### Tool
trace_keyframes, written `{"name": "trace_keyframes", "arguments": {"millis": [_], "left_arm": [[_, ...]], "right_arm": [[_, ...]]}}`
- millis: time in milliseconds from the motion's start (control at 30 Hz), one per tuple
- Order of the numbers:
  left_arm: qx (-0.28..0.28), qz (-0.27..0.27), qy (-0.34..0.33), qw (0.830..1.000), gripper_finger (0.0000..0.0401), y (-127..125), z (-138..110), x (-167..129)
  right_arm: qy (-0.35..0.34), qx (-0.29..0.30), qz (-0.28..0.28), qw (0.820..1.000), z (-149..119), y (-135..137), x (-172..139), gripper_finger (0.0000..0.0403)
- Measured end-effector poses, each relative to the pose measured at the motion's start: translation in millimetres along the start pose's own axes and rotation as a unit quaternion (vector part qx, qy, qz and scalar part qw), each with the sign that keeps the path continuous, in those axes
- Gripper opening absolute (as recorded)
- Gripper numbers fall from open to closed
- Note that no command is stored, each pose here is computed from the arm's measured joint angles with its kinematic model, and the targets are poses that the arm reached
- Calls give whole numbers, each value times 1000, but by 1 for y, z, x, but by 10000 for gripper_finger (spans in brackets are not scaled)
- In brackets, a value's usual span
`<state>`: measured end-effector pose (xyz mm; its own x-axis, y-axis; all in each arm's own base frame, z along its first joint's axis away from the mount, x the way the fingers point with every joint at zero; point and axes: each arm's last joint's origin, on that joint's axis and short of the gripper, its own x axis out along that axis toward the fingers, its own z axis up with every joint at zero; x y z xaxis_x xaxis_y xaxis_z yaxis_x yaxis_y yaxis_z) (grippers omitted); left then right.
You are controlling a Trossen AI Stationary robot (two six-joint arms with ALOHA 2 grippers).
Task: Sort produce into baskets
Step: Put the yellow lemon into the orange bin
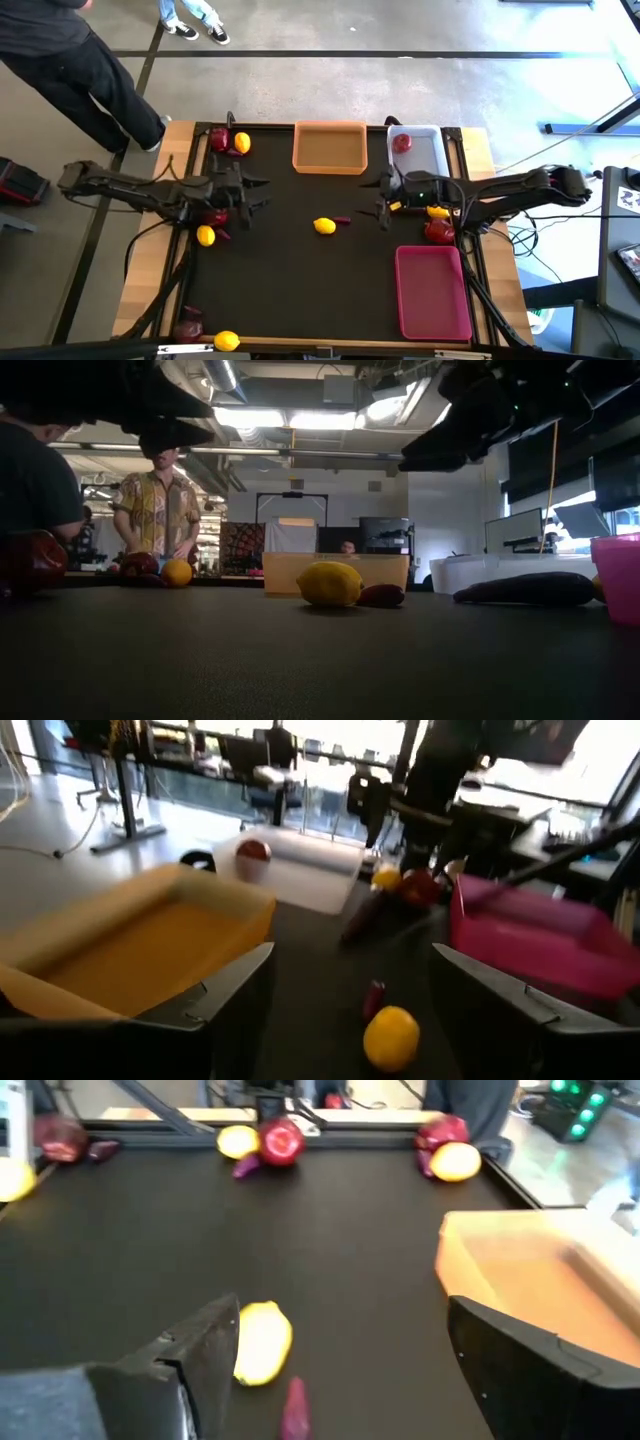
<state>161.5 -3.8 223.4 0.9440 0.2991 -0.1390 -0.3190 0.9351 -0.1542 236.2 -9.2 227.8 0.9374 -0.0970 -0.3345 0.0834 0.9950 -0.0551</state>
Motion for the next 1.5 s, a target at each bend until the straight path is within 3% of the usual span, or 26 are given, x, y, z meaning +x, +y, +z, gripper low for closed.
{"name": "trace_keyframes", "arguments": {"millis": [133, 400, 1133, 1500], "left_arm": [[13, -4, 28, 1000, 255, -8, -5, 12], [12, -14, 17, 1000, 255, -17, -10, 27], [-2, -13, 17, 1000, 255, -19, -14, 34], [-23, -12, 19, 999, 255, -19, -14, 34]], "right_arm": [[-10, -3, 28, 1000, -3, 8, 11, 315], [11, 1, 90, 996, -19, 15, 36, 314], [99, -15, 97, 990, -41, 23, 120, 314], [162, 9, 109, 981, -62, 25, 133, 313]]}}
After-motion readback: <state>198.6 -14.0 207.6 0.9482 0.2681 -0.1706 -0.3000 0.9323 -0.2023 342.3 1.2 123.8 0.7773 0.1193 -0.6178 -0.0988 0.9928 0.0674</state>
